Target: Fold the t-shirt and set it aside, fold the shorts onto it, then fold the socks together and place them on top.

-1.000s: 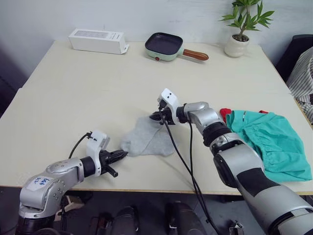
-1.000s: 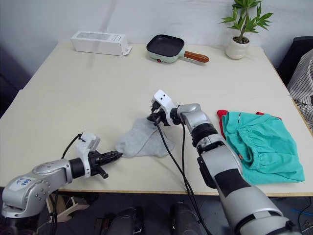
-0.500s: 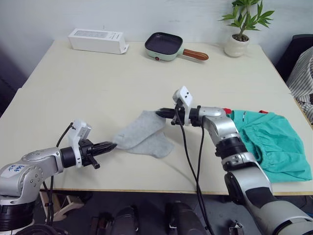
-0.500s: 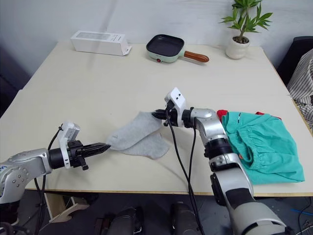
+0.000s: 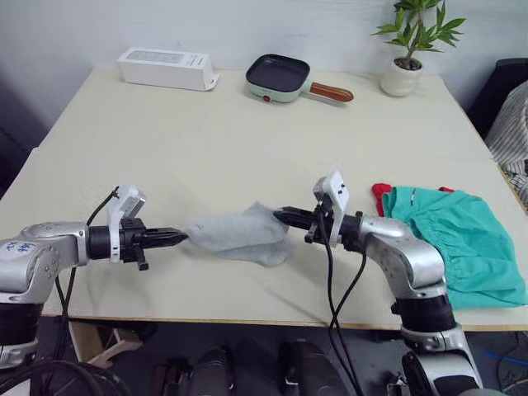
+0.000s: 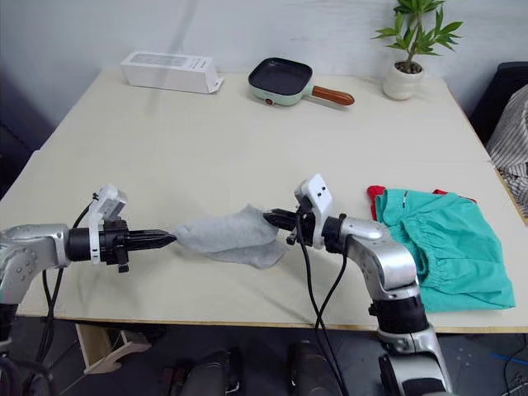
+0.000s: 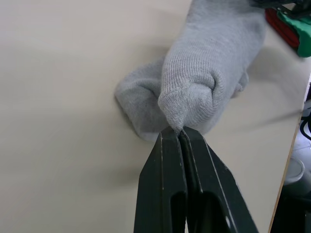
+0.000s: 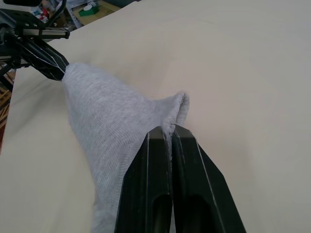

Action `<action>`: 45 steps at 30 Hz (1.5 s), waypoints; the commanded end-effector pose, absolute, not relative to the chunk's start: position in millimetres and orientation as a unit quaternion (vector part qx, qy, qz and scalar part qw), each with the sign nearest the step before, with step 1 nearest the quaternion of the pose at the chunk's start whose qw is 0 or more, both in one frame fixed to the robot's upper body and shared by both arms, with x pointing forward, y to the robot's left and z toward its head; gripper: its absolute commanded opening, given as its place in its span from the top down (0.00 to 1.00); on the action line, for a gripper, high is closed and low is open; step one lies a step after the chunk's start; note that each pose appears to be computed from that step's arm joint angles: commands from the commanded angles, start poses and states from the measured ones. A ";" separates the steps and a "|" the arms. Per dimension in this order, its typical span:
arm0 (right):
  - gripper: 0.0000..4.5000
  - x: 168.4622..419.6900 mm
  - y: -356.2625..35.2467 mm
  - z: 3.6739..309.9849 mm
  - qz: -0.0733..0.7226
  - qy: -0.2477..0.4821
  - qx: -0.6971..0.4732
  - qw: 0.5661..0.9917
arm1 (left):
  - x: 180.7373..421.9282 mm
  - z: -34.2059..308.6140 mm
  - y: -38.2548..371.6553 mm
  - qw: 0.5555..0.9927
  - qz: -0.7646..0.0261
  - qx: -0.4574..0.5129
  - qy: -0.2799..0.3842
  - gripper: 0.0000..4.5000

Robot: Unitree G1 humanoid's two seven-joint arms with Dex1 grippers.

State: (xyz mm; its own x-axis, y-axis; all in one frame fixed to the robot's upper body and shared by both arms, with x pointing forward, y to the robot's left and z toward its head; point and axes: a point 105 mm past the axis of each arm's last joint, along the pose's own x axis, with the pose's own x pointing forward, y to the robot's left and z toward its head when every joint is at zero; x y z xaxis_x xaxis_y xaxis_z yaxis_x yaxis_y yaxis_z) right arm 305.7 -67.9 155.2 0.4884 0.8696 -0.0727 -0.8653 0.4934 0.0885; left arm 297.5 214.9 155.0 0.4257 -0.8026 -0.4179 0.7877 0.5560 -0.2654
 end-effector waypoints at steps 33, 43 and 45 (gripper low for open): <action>0.37 296.5 -90.0 141.7 0.428 -0.009 0.042 0.903 | 327.2 164.2 218.4 0.823 -0.514 -0.021 0.241 0.43; 0.73 287.6 -31.8 145.1 0.534 -0.026 -0.013 0.845 | 309.1 182.3 160.0 0.802 -0.591 0.067 0.052 0.76; 0.89 290.6 -22.2 133.5 0.536 -0.023 -0.028 0.843 | 312.9 170.4 145.0 0.809 -0.582 0.078 0.026 0.91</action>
State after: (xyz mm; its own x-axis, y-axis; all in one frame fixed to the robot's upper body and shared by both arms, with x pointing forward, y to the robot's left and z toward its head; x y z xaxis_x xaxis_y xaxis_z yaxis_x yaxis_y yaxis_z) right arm 289.9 -28.0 134.2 0.4305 0.9026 -0.0035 -0.9023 0.4302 -0.0297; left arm 310.8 150.5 168.5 0.2875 -0.9478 -0.1383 0.9570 0.2899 0.0026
